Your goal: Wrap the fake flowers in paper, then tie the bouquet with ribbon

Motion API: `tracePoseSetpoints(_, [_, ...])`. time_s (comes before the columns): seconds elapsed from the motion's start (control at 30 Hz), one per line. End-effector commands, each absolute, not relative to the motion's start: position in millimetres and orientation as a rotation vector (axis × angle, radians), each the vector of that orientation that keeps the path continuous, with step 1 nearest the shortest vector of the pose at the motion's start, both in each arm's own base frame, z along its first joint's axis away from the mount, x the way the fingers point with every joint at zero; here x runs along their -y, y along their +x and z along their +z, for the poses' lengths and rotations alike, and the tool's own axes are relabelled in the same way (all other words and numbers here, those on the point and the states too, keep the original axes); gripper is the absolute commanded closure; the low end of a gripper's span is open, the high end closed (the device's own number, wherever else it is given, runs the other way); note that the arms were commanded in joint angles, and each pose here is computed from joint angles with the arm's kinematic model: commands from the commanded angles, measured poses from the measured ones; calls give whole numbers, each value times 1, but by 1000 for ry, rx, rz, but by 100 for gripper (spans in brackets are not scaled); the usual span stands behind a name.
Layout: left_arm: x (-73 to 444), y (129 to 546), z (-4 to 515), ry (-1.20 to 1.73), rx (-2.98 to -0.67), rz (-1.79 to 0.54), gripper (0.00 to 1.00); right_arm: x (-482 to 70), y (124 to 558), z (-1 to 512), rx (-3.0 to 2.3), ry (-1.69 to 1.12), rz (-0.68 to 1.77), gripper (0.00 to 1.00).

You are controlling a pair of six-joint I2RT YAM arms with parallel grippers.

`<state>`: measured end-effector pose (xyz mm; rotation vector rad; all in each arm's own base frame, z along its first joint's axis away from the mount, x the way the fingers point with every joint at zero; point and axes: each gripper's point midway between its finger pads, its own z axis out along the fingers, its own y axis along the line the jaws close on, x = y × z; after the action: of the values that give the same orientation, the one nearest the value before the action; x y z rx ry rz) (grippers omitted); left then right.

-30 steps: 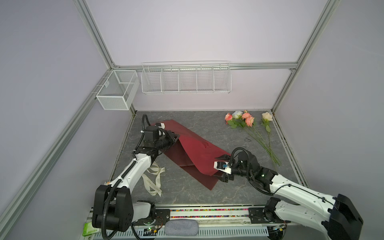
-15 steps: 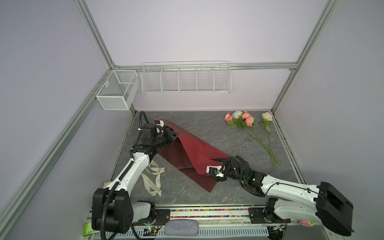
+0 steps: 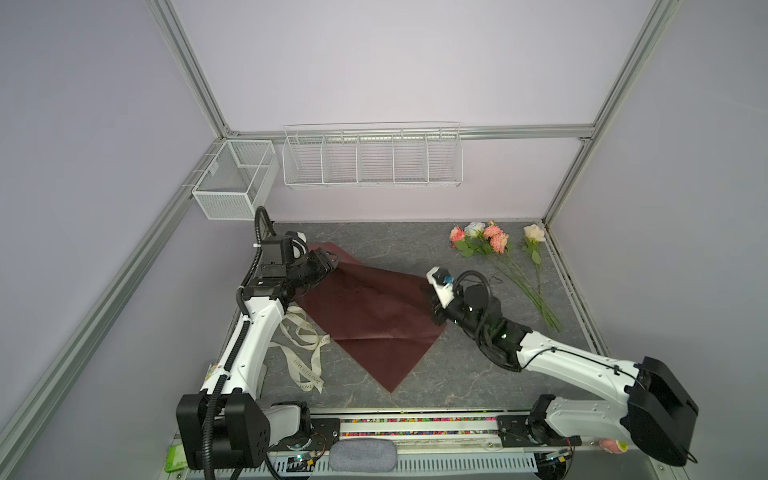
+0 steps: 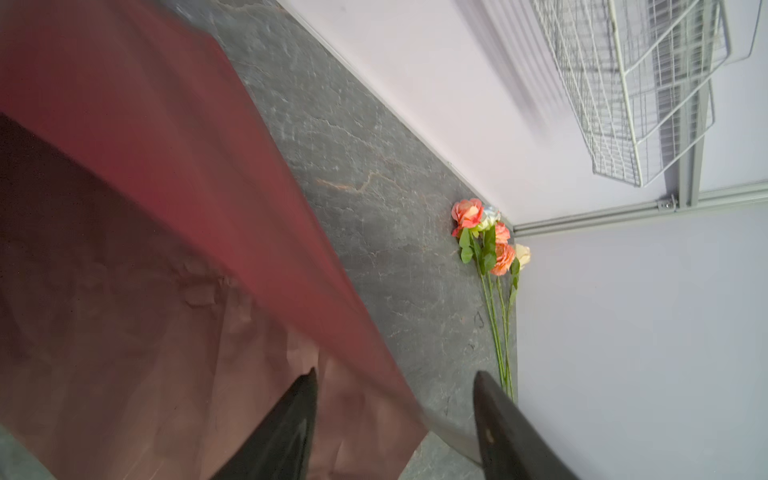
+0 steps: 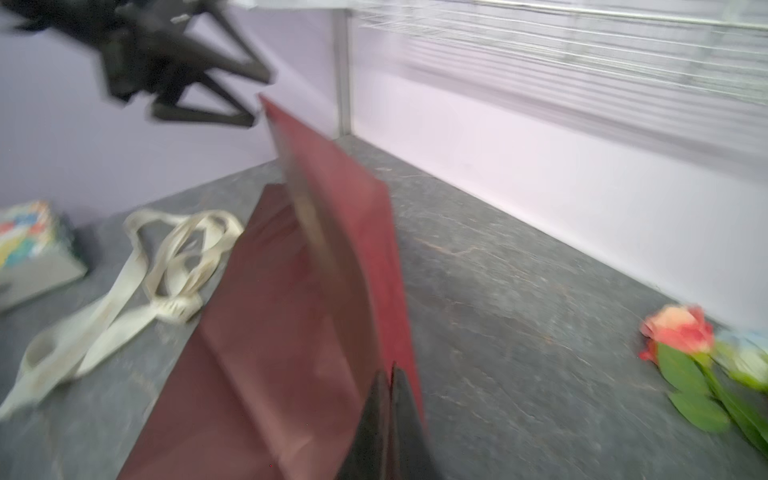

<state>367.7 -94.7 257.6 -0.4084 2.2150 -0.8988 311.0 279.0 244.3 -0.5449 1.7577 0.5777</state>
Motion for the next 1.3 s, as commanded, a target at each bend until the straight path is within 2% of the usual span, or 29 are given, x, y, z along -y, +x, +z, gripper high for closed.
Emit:
tracePoseSetpoints(0.0, [82, 344, 264, -373, -2250, -774, 22, -248, 335, 222, -2053, -120, 843, 94])
tracePoseSetpoints(0.03, [81, 341, 266, -380, -2230, -775, 12, -239, 341, 214, -2098, -32, 896, 94])
tracePoseSetpoints(0.1, [85, 334, 267, -376, -2199, -817, 3, -220, 354, 196, -2177, 144, 987, 94])
tracePoseSetpoints(0.17, [98, 326, 266, -338, -2175, -915, 4, -208, 362, 178, -2232, 263, 1075, 94])
tracePoseSetpoints(0.23, [114, 317, 258, -289, -2188, -991, 8, -198, 369, 153, -2302, 357, 1121, 94])
tracePoseSetpoints(0.43, [141, 293, 197, -286, -2340, -974, 18, -170, 401, 101, -2369, 526, 1251, 93])
tracePoseSetpoints(0.5, [142, 296, 173, -338, -2366, -983, 26, -166, 412, 99, -2397, 480, 1219, 93])
tracePoseSetpoints(0.7, [143, 318, 120, -374, -2506, -903, 47, -130, 424, 87, -2436, 514, 895, 93])
tracePoseSetpoints(0.83, [149, 337, 96, -401, -2557, -902, 51, -113, 423, 68, -2483, 589, 796, 93])
tracePoseSetpoints(1.07, [148, 362, 56, -469, -2599, -846, 62, -66, 416, 43, -2499, 793, 449, 94])
tracePoseSetpoints(1.27, [149, 388, 33, -460, -2618, -802, 66, -58, 414, 36, -2543, 761, 353, 93])
